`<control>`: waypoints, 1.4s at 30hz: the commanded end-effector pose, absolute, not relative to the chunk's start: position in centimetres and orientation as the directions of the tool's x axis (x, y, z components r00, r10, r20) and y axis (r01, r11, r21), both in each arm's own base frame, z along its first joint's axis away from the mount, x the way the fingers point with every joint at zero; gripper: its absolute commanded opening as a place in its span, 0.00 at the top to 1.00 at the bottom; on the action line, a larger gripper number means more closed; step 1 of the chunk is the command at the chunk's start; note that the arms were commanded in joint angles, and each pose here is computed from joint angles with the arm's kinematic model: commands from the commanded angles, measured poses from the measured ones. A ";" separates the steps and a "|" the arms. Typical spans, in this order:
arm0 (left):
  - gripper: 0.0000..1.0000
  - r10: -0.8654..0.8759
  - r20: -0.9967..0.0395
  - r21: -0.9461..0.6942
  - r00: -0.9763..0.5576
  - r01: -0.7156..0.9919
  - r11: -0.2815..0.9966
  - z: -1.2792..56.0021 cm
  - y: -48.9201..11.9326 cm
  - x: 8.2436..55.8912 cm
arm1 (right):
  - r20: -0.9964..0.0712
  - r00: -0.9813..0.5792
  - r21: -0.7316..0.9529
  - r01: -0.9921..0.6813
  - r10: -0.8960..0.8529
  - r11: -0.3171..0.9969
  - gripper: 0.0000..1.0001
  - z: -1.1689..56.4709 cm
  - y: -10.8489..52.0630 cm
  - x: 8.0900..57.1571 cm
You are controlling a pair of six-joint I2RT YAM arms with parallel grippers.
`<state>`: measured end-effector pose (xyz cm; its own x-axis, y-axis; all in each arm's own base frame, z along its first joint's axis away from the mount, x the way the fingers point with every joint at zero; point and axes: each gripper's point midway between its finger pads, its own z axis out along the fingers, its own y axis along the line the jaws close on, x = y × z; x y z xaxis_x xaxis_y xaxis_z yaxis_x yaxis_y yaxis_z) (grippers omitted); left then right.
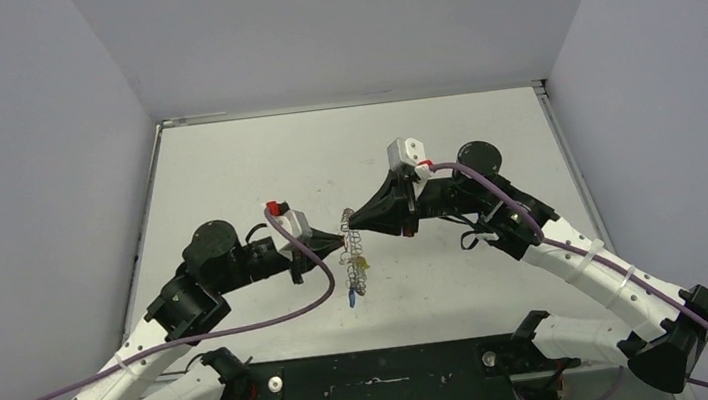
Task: Put the keys on the keyring
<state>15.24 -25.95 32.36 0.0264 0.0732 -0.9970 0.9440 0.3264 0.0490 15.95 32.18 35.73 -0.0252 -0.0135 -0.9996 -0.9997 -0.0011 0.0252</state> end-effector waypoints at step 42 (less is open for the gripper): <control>0.72 -0.126 -0.991 -0.004 0.051 0.915 0.404 39.7 -25.1 15.6 | -0.994 0.081 -0.080 -0.997 0.068 0.009 1.00 38.4 31.7 15.6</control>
<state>16.29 -26.11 36.25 0.0063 -0.0587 -0.9983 0.9202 0.3911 -0.0172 15.71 31.95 35.66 -0.0189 -0.0089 -0.9998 -0.9998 -0.0008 0.0189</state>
